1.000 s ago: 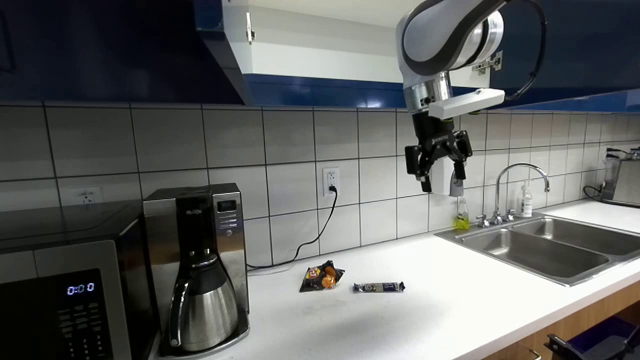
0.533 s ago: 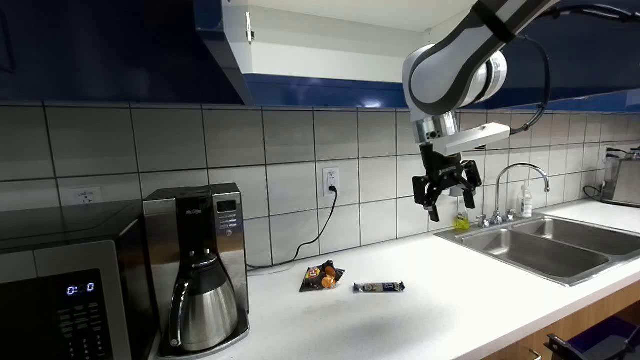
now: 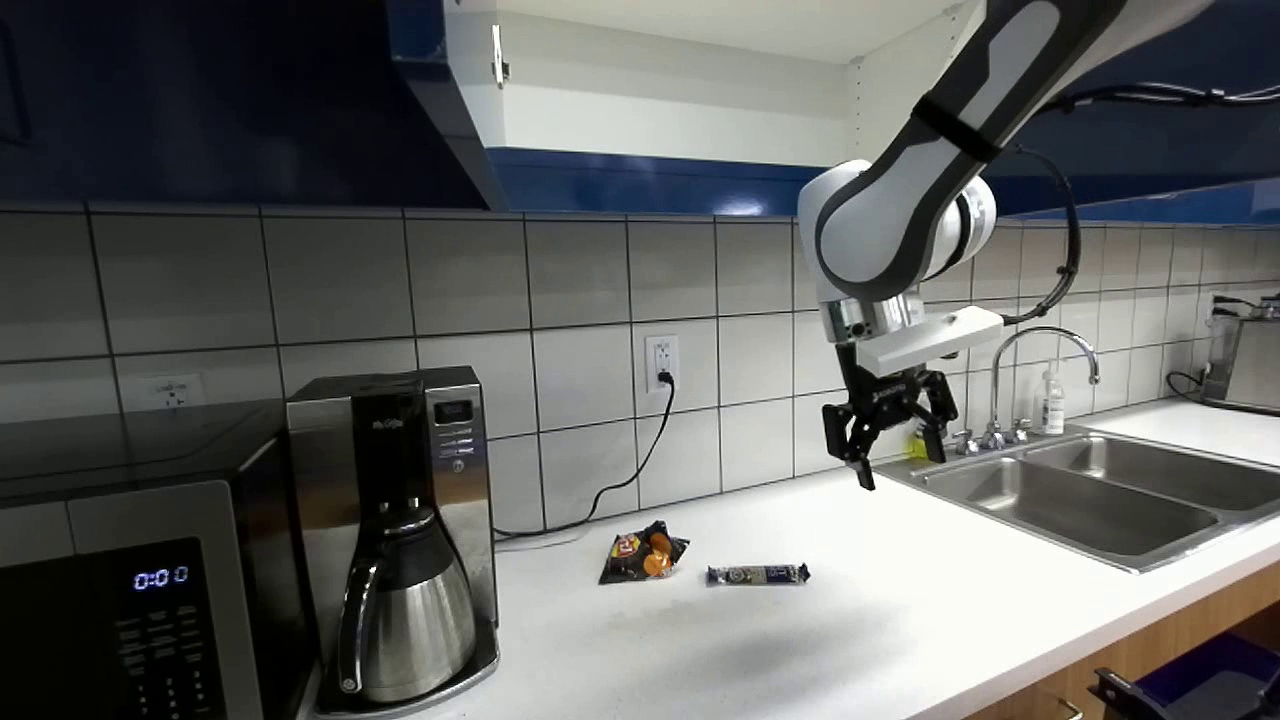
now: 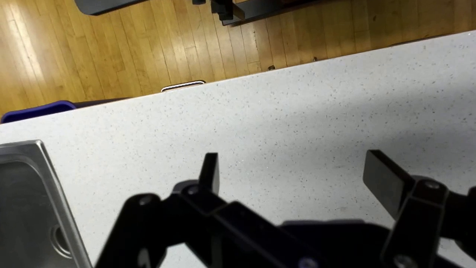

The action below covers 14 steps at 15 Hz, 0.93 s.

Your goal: Put the chocolate bar inside the cabinet

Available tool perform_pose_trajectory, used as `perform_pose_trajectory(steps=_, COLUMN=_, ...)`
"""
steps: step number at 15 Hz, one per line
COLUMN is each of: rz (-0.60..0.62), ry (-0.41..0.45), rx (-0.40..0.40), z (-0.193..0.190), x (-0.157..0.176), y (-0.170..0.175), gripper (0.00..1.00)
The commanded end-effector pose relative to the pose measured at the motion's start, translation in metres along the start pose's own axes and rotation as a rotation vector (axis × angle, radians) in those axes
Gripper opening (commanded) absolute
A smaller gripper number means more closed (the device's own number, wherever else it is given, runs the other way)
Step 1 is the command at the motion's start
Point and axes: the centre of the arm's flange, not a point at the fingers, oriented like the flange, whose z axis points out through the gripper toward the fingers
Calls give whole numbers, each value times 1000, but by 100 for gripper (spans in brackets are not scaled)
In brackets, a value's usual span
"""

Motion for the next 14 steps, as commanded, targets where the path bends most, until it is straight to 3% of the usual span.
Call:
perform_pose_trajectory(steps=1, rz=7, ry=22, rx=-19, z=17, x=26, y=-8, gripper=100)
perform_pose_trajectory(steps=14, rz=-3, ry=47, rx=-13, z=54, x=114, y=-37, gripper=100)
